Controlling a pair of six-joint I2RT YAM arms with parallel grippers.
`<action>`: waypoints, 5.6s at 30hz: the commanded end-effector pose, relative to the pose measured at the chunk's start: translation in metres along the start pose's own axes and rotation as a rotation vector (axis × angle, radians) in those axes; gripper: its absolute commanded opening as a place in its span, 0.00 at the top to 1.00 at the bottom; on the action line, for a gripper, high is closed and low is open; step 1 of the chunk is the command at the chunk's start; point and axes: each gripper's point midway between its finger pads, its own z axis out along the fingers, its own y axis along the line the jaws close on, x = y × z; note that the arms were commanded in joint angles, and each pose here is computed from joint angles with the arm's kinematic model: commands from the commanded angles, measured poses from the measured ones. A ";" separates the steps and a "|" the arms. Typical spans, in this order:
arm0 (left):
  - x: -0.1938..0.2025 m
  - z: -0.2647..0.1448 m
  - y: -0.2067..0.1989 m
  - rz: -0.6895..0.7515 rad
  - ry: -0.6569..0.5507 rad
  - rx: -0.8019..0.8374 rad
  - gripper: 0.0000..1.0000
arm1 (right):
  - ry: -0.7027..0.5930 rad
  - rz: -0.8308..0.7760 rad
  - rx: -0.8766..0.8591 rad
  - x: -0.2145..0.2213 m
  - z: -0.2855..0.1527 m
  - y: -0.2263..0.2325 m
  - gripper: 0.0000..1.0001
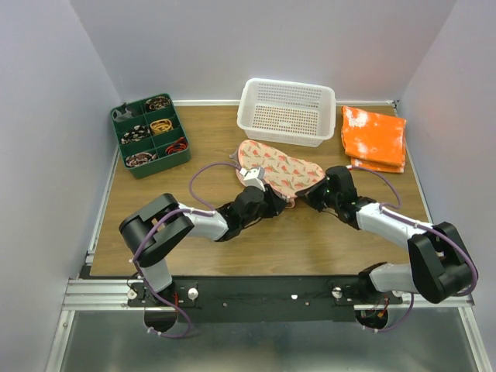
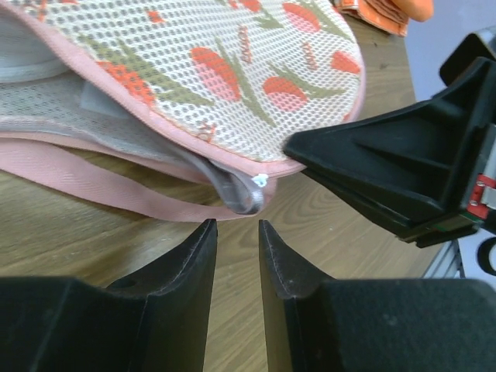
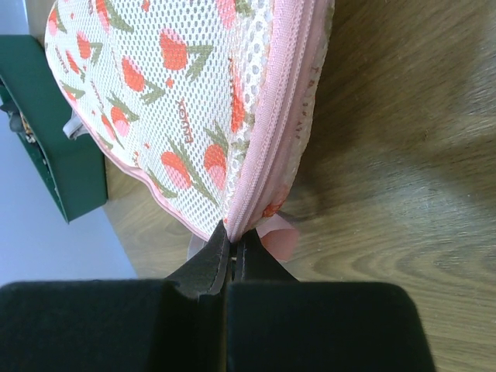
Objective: Place the bra in the laundry bag and zip it closed
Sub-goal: Zip the zipper on the laundry bag.
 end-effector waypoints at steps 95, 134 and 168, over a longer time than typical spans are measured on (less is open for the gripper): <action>-0.044 0.053 0.023 -0.169 -0.164 -0.008 0.62 | 0.262 0.080 -0.003 0.040 -0.008 0.013 0.99; -0.015 0.000 -0.003 0.059 -0.079 0.010 0.58 | 0.206 0.085 -0.076 0.027 -0.004 0.033 0.99; -0.032 0.018 0.004 0.212 -0.112 -0.017 0.50 | 0.209 0.050 -0.086 0.026 -0.008 0.040 0.99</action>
